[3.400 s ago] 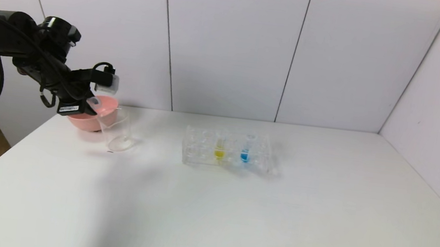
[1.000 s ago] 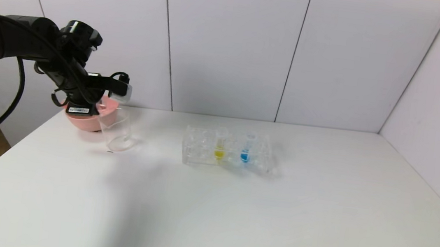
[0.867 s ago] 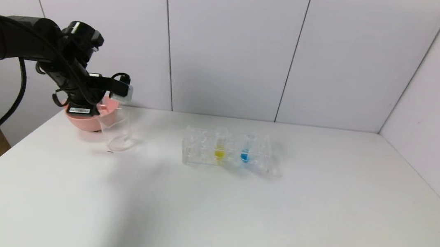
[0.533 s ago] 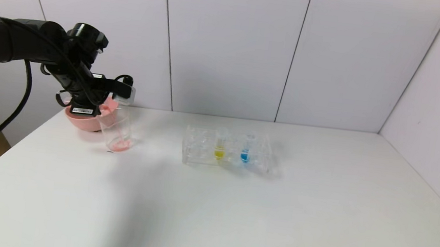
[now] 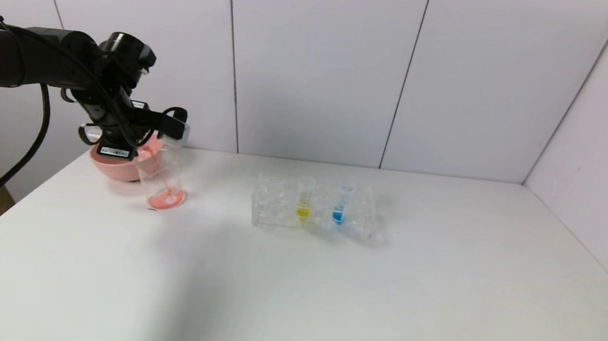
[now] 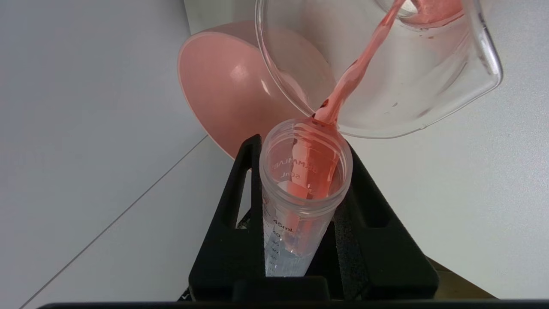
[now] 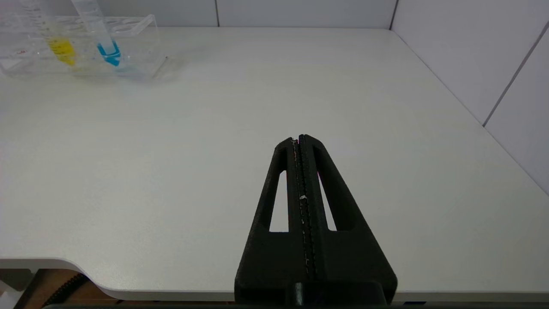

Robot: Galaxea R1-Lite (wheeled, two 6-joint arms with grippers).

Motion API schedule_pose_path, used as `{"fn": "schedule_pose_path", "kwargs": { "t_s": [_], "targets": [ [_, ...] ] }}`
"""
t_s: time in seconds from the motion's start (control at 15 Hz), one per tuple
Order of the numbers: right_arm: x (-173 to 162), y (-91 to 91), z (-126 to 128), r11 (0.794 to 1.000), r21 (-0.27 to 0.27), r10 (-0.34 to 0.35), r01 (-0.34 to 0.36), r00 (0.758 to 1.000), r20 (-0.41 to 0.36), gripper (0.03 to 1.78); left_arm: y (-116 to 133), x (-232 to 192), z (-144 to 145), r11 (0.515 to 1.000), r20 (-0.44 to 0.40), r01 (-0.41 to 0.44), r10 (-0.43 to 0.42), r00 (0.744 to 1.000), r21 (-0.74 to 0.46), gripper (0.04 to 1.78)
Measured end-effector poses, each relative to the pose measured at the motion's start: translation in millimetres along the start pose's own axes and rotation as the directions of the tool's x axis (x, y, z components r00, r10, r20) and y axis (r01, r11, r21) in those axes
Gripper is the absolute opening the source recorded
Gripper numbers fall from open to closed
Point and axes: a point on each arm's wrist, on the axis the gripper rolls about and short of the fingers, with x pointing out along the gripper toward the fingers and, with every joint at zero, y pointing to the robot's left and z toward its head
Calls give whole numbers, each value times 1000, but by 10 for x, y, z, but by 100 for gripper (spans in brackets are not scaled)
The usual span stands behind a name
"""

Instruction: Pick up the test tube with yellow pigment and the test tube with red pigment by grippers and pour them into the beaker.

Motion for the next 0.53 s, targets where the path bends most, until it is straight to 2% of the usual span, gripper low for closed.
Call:
{"fn": "schedule_pose_path", "kwargs": {
  "t_s": [0.2, 0.4, 0.53],
  "targets": [
    [0, 0, 0, 1000, 0, 0, 0, 1000, 0, 11, -4, -1, 16, 1000, -8, 1, -1, 1000, 20, 47],
    [0, 0, 0, 1000, 1, 0, 0, 1000, 0, 11, -17, -7, 24, 999, -65, 7, -4, 998, 47, 48],
    [0, 0, 0, 1000, 0, 0, 0, 1000, 0, 11, -20, -19, 54, 998, -63, 7, -3, 998, 59, 47]
  ]
}}
